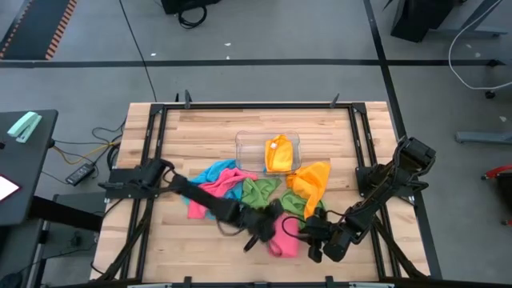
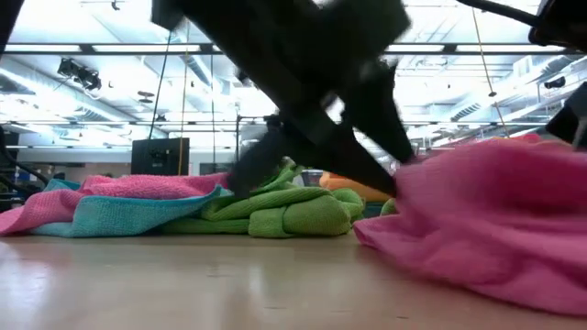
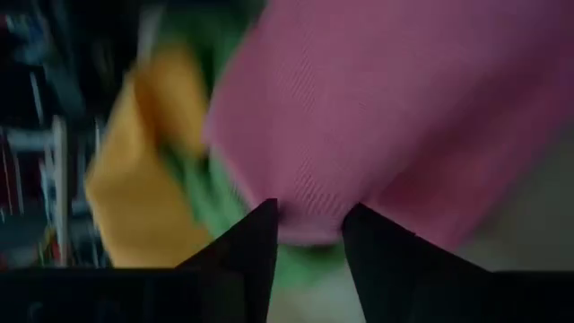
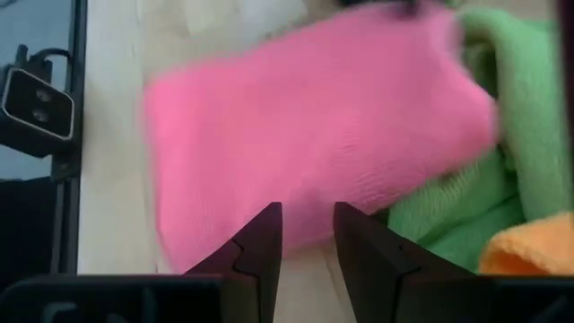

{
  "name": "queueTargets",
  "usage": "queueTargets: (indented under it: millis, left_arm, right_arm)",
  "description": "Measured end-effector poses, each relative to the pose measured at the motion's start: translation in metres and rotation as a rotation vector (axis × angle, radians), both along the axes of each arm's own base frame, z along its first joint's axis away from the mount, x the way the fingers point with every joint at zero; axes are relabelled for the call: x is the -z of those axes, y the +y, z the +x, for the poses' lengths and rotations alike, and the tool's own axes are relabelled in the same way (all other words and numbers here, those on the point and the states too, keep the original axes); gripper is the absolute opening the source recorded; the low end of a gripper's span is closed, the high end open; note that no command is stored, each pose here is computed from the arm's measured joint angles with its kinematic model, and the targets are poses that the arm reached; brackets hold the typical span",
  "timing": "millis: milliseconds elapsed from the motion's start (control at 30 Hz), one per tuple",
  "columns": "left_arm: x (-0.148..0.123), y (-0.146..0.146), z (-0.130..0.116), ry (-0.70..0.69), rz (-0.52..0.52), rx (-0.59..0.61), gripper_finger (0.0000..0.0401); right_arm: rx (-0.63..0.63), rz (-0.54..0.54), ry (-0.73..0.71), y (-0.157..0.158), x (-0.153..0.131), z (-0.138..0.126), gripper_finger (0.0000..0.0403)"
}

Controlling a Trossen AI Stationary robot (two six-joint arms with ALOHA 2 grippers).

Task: Fold microfiber towels
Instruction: Fold the bottom pink microfiber cloth

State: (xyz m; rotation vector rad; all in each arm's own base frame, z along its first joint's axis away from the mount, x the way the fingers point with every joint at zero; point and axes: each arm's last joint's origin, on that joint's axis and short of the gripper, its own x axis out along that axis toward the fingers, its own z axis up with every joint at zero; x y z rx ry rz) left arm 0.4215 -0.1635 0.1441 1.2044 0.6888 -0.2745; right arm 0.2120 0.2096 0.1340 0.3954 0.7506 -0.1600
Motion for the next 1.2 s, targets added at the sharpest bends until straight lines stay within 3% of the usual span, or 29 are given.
queueTargets:
  millis: [167,333,567,733,833,1033,1200]
  left_arm:
    - [0.001,0.01,0.005,0.004,-0.044,-0.019,0.0119]
    - [0.001,-0.003,0.0,-0.005,-0.088,-0.018,0.0117]
    - [-0.002,-0.016,-0.016,0.032,0.097,-0.051,0.0115]
    - [-0.021,-0.019,-0.029,0.058,0.109,-0.056,0.0112]
    - [-0.023,-0.028,-0.038,0.096,0.124,-0.014,0.0116]
    - [-0.014,-0.06,-0.053,0.181,0.076,0.212,0.0136]
    - [-0.002,-0.062,-0.052,0.189,0.128,0.229,0.0178]
  right_arm:
    - [-0.026,0.012,-0.071,0.004,-0.005,0.005,0.0112]
    - [-0.057,-0.003,-0.093,0.009,-0.013,0.009,0.0112]
    - [-0.104,-0.031,-0.064,0.009,-0.011,0.008,0.0112]
    - [-0.111,-0.036,-0.064,0.009,-0.011,0.008,0.0112]
    - [-0.113,-0.04,-0.063,0.009,-0.011,0.008,0.0112]
    - [-0.079,-0.078,-0.037,0.005,-0.008,0.005,0.0112]
    - [-0.054,-0.083,-0.073,0.006,-0.01,0.006,0.0112]
